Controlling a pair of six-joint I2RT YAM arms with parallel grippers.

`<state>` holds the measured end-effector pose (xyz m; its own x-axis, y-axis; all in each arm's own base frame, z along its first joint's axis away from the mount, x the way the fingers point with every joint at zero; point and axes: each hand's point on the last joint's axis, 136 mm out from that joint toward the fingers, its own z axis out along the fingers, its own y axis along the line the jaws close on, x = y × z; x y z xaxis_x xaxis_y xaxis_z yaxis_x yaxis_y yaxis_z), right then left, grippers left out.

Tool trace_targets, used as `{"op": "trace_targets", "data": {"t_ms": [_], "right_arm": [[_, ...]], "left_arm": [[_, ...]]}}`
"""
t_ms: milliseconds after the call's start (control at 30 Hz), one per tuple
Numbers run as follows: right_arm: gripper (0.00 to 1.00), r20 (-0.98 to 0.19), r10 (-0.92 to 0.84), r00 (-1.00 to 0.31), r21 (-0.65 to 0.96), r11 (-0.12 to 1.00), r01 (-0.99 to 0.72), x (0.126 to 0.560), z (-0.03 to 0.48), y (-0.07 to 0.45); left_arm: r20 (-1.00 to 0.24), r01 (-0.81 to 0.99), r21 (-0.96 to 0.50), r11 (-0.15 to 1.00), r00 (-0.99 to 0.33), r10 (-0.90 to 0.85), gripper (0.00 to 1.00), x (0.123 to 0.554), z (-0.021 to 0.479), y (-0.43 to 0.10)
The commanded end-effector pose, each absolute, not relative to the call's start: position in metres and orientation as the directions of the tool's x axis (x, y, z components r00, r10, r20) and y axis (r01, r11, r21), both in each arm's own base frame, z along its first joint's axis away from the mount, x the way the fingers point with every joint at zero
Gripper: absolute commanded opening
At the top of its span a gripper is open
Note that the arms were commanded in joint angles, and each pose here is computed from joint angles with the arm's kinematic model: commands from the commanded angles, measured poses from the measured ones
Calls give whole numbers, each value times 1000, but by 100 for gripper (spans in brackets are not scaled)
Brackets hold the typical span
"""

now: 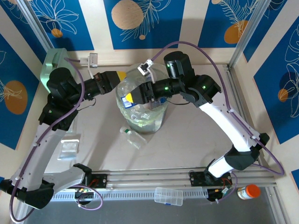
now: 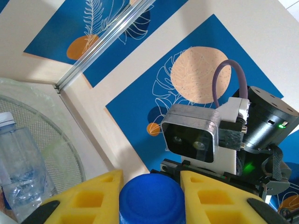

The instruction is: Put the plastic bottles in the bin

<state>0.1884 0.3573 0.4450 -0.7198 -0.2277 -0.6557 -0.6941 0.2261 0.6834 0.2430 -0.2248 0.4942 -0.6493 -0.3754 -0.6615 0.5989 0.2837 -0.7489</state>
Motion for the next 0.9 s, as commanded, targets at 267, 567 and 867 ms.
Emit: {"op": "trace_targets", "data": {"t_ms": [267,567,867], "right_arm": [[41,-653,-129,-747,663,381,-645,228,438,333],[41,-569,-83,-818,439,810,-388,311,370,285],[44,-505,-230,-832,255,881,-398,321,323,310]], "left_arm": [[-685,399,-717,572,-560,-467,94,258,465,-176],[-653,37,-560,828,-634,-414,94,247,372,-116],[-477,-209,-468,858,-758,-445,96,223,284,-96]]}}
